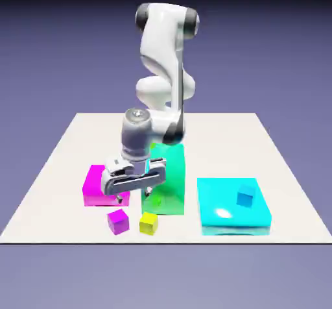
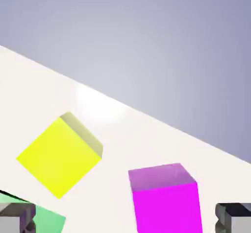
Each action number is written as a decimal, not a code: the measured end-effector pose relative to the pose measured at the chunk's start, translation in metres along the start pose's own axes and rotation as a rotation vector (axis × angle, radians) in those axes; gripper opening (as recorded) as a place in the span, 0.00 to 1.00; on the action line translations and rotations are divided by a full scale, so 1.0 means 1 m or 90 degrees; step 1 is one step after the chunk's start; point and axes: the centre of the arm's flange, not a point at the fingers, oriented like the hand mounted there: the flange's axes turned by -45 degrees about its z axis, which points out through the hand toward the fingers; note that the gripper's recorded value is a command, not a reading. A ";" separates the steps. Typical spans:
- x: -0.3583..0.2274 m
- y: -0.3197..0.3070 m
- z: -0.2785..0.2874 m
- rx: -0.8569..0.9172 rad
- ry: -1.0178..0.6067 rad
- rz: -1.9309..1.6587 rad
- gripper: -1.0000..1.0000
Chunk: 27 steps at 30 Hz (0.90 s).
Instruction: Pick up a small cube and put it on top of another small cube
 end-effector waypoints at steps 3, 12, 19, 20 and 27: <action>0.001 0.016 0.026 0.007 -0.074 -0.038 0.50; -0.003 0.020 0.105 0.010 -0.103 -0.053 0.00; 0.020 -0.003 0.010 0.015 -0.083 -0.054 0.00; 0.018 -0.008 0.000 0.026 -0.077 -0.036 0.00; -0.005 -0.044 -0.079 0.085 -0.051 0.078 0.00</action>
